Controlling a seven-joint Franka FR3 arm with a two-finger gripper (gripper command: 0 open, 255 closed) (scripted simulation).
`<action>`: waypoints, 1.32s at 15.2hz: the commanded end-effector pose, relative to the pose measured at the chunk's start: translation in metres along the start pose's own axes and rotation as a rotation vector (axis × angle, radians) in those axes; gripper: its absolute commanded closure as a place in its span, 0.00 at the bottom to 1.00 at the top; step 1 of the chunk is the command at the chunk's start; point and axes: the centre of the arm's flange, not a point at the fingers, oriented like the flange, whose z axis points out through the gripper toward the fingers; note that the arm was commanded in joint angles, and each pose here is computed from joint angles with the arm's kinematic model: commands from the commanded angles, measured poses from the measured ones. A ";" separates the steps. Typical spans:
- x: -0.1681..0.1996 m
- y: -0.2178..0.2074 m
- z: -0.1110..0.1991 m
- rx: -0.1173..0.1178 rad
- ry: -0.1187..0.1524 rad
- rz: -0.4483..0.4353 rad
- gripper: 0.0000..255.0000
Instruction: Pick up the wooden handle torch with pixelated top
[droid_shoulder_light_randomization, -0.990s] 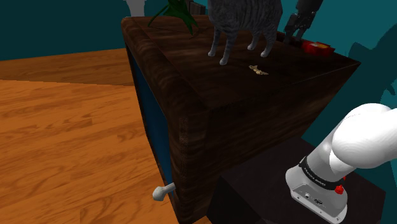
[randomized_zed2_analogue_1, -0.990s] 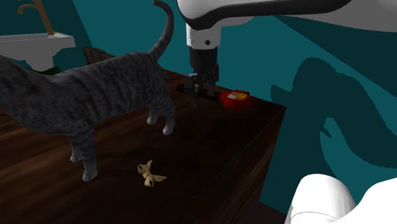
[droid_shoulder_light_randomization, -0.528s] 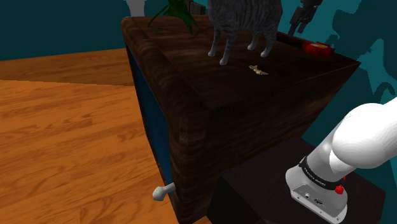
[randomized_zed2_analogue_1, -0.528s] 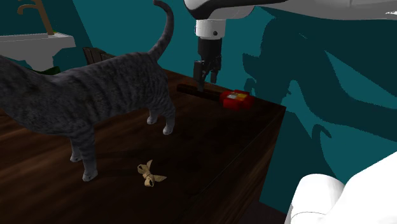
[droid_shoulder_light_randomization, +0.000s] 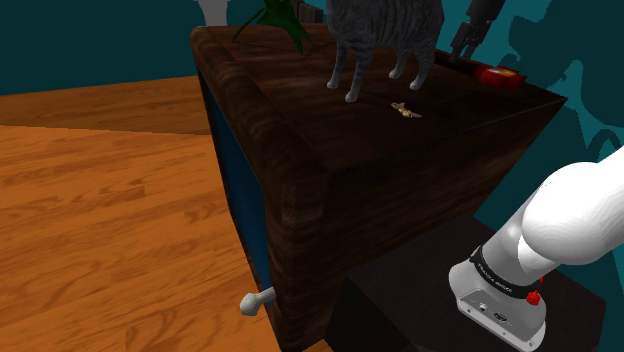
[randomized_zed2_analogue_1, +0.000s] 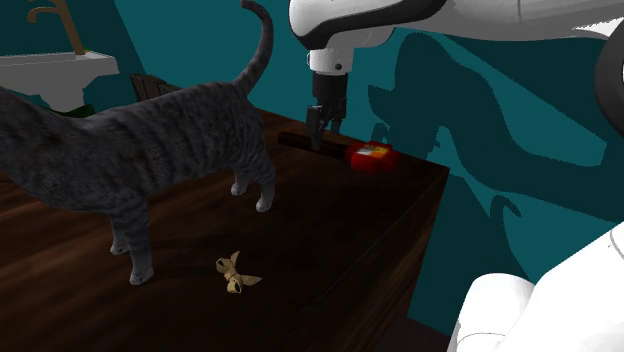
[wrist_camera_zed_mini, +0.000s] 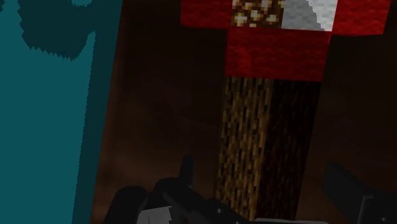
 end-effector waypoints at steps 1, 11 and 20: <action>-0.001 0.001 0.010 0.000 0.000 0.000 0.00; -0.002 0.002 0.009 0.000 0.000 0.000 1.00; 0.000 0.001 -0.033 0.000 0.000 0.000 1.00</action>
